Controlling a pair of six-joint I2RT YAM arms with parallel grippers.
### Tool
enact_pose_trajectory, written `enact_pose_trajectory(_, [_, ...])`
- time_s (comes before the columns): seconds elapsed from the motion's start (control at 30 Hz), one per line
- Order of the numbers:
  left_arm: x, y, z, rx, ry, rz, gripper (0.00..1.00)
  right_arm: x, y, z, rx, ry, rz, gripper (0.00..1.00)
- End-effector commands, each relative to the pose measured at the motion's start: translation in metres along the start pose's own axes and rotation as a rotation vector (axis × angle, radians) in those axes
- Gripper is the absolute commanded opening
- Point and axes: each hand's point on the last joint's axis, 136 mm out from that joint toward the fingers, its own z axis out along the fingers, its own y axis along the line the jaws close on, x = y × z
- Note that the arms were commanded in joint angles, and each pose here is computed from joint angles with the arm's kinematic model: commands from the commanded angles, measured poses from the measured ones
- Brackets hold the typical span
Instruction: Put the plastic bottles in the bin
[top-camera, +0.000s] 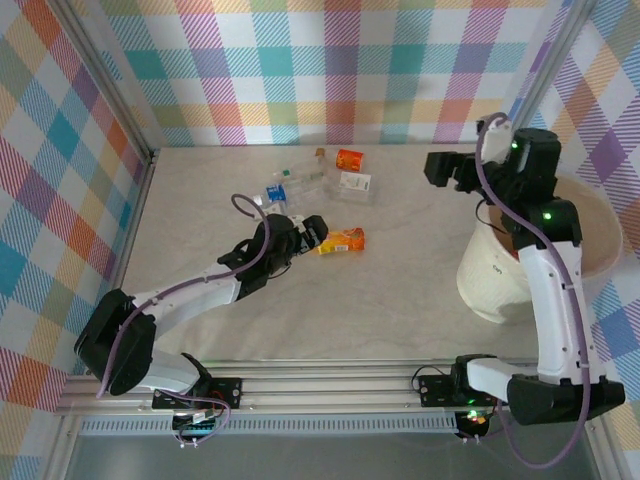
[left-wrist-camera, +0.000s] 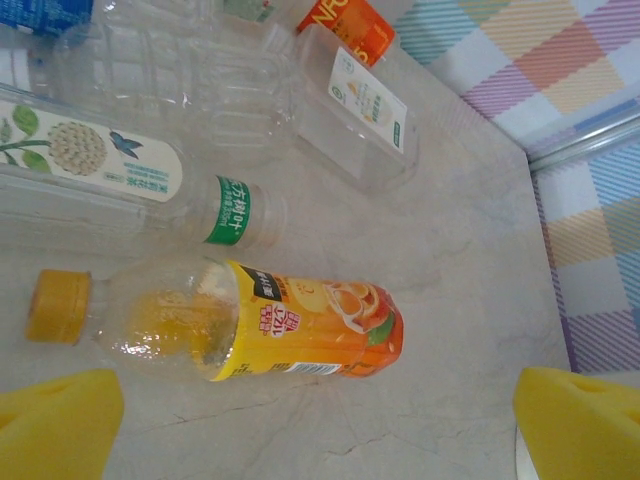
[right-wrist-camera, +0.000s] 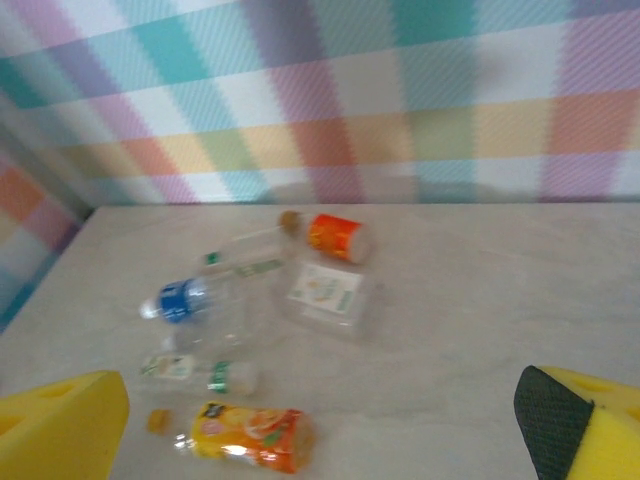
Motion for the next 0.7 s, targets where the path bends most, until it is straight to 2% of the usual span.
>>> enact_pose_trajectory(0.0, [-0.003, 0.022, -0.008, -0.074, -0.027, -0.027, 1.0, -0.004, 0.044, 0.015, -0.171, 0.008, -0.066, 1.0])
enact_pose_trajectory(0.13, [-0.004, 0.031, -0.014, -0.098, -0.047, -0.042, 1.0, 0.018, 0.068, 0.044, -0.221, 0.09, -0.146, 1.0])
enact_pose_trajectory(0.37, [-0.008, 0.045, -0.028, -0.13, -0.08, -0.055, 1.0, 0.085, 0.087, 0.097, -0.289, 0.287, -0.349, 1.0])
enact_pose_trajectory(0.67, [-0.009, 0.066, -0.039, -0.203, -0.114, -0.093, 1.0, 0.18, 0.107, 0.141, -0.522, 0.473, -0.515, 1.0])
